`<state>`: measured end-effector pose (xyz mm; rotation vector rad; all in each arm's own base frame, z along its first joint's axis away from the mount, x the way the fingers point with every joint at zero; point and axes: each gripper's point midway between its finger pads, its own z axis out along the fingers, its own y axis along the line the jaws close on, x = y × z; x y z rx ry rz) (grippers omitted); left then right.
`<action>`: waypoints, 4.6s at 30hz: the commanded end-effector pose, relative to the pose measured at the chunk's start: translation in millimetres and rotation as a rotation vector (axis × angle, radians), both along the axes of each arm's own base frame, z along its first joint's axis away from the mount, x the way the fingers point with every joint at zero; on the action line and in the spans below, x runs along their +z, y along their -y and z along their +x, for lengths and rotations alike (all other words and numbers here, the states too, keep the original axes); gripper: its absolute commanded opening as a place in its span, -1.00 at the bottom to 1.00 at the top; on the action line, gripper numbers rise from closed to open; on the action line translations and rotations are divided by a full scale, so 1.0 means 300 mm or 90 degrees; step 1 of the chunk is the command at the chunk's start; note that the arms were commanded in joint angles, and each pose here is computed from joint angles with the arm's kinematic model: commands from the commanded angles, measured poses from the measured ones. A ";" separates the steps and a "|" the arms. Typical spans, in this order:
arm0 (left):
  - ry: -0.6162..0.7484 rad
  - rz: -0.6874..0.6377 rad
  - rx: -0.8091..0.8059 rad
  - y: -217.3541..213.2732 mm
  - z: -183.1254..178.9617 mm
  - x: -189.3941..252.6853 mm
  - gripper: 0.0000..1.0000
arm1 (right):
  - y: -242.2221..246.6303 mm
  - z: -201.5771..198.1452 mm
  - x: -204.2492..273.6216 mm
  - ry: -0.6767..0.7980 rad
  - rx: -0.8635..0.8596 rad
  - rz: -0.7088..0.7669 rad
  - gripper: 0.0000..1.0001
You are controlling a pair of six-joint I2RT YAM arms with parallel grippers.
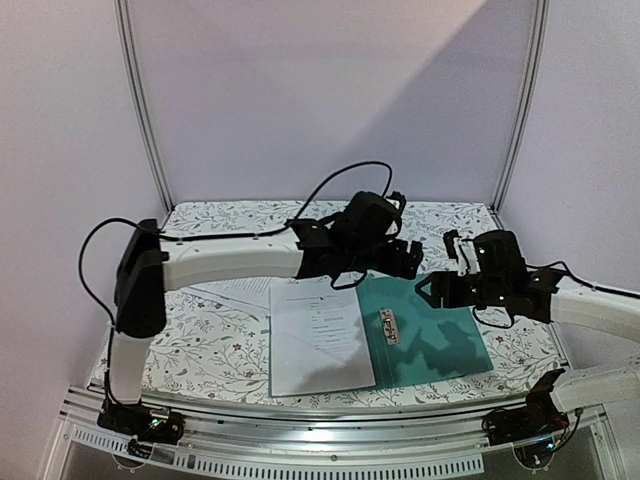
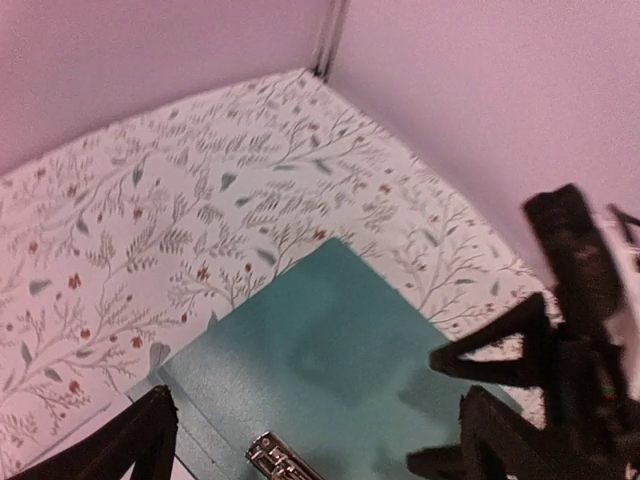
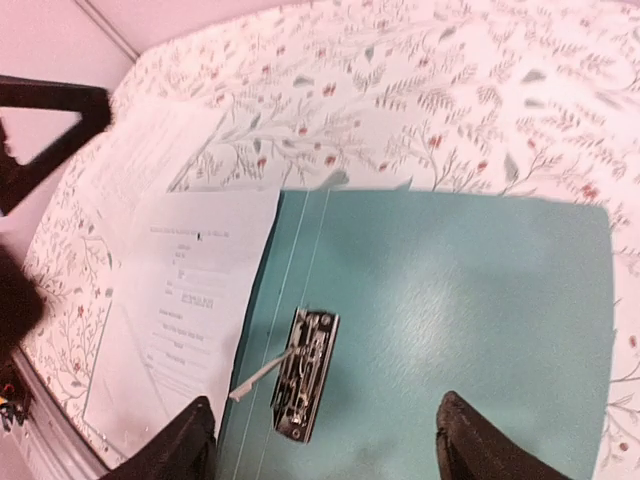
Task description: Put the files into the folder
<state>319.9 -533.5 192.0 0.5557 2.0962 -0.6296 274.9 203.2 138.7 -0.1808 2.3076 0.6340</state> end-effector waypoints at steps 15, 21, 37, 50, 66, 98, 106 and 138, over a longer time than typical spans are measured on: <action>0.241 0.083 -0.163 -0.254 -0.318 0.118 0.99 | 0.107 -0.024 0.051 0.230 0.020 -0.062 0.89; 0.249 0.115 -0.086 -0.406 -0.278 0.109 0.99 | -0.014 -0.050 -0.008 0.170 0.169 -0.075 0.59; -0.014 0.149 0.196 -0.883 -0.089 -0.227 0.86 | -0.173 -0.049 -0.135 0.128 0.364 -0.200 0.29; -0.232 0.064 0.250 -0.940 -0.113 -0.471 0.92 | -0.289 -0.031 -0.216 0.099 0.460 -0.255 0.25; -0.287 0.077 0.222 -0.887 -0.115 -0.539 0.87 | -0.363 0.127 -0.218 0.136 0.452 -0.324 0.14; 0.093 0.337 -0.339 -0.106 -0.279 -0.315 0.70 | 0.148 0.141 -0.149 -0.020 -0.026 -0.174 0.40; 0.098 0.389 -0.318 -0.084 -0.231 -0.402 0.65 | 0.176 0.138 -0.152 -0.025 -0.045 -0.156 0.40; 0.086 0.338 -0.174 -0.087 0.208 -0.424 0.63 | 0.237 0.094 -0.143 -0.029 -0.064 -0.164 0.40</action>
